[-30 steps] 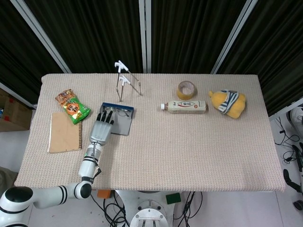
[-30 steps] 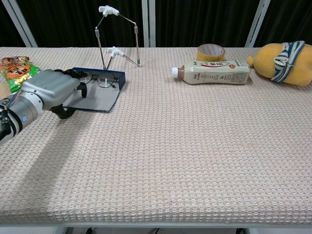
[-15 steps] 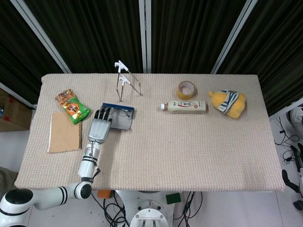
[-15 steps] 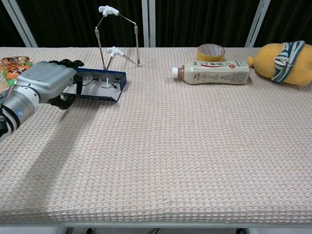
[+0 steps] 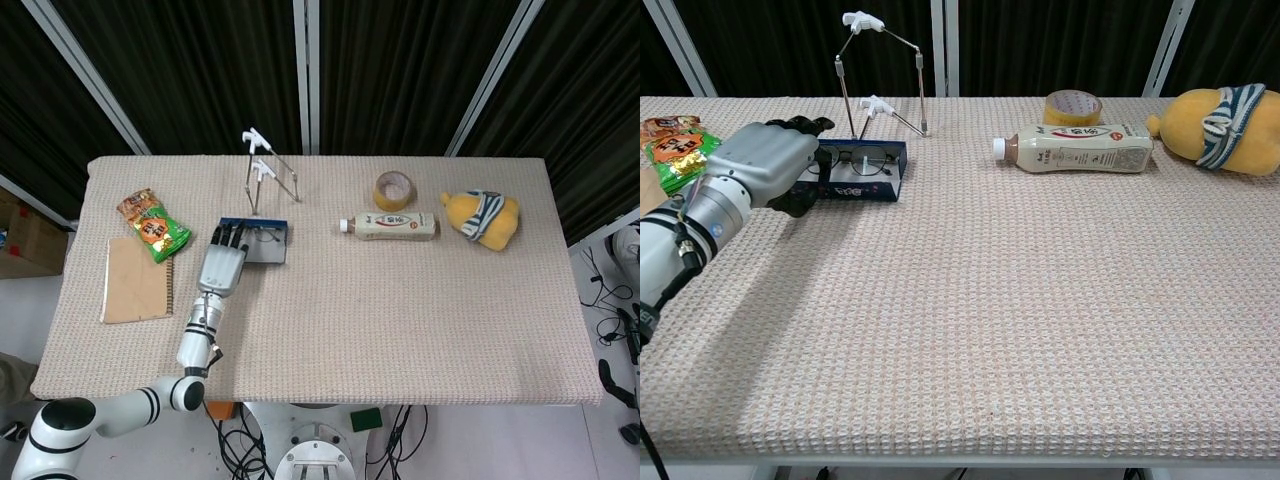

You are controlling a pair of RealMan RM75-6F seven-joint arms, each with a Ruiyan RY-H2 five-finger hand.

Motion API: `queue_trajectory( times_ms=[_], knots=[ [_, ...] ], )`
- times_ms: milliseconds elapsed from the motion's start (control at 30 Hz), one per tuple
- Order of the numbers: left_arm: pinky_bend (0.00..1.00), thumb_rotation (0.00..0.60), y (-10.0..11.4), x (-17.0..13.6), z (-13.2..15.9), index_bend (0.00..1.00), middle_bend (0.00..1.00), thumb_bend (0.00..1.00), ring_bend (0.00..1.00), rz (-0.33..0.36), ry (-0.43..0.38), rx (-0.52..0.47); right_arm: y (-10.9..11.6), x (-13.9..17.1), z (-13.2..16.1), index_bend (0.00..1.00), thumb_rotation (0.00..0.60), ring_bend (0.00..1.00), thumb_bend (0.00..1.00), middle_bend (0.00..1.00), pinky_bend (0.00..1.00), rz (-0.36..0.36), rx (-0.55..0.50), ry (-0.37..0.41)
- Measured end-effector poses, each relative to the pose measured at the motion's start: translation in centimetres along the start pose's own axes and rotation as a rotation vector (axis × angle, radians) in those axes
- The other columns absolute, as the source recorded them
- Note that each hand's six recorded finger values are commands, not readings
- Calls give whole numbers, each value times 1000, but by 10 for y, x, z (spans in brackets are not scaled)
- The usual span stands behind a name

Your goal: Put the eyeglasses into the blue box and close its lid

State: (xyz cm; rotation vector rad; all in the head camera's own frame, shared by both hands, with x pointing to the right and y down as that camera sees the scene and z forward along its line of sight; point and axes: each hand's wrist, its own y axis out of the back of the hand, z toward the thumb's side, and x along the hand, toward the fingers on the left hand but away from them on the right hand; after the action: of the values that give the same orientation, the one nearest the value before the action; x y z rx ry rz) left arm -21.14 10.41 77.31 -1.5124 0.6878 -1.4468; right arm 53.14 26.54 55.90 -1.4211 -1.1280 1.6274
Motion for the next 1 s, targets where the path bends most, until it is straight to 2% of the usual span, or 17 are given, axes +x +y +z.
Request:
queue_trajectory(
  times_ms=[100, 267, 467, 600, 667, 767, 1000],
  knots=[
    [117, 600, 2, -1, 1, 745, 0, 500, 0, 16, -1, -18, 1, 0, -2, 0, 600, 0, 461, 0, 0, -4, -1, -4],
    [117, 600, 11, -17, -2, 770, 0, 501, 0, 62, -11, -28, 3, 0, -2, 0, 600, 0, 461, 0, 0, -10, -4, -2],
    [117, 600, 21, -76, -15, 776, 7, 498, 0, 91, -51, -47, 3, 0, 0, 0, 600, 0, 461, 0, 0, -10, 0, 10],
    [118, 600, 33, -122, -44, 766, 14, 497, 0, 76, -48, -41, 4, 0, 3, 0, 600, 0, 461, 0, 0, -10, 8, 21],
    [118, 600, 40, -132, -55, 766, 15, 497, 0, 73, -36, -31, 3, 0, 4, 0, 600, 0, 461, 0, 0, -5, 8, 21],
    [118, 600, 44, -130, -59, 767, 16, 497, 0, 74, -31, -20, 0, 0, 5, 0, 600, 0, 461, 0, 0, 4, 9, 20],
    [118, 600, 25, -96, -38, 760, 16, 496, 0, 18, -43, 26, 1, 0, 3, 0, 600, 0, 462, 0, 0, -1, 11, 9]
  ],
)
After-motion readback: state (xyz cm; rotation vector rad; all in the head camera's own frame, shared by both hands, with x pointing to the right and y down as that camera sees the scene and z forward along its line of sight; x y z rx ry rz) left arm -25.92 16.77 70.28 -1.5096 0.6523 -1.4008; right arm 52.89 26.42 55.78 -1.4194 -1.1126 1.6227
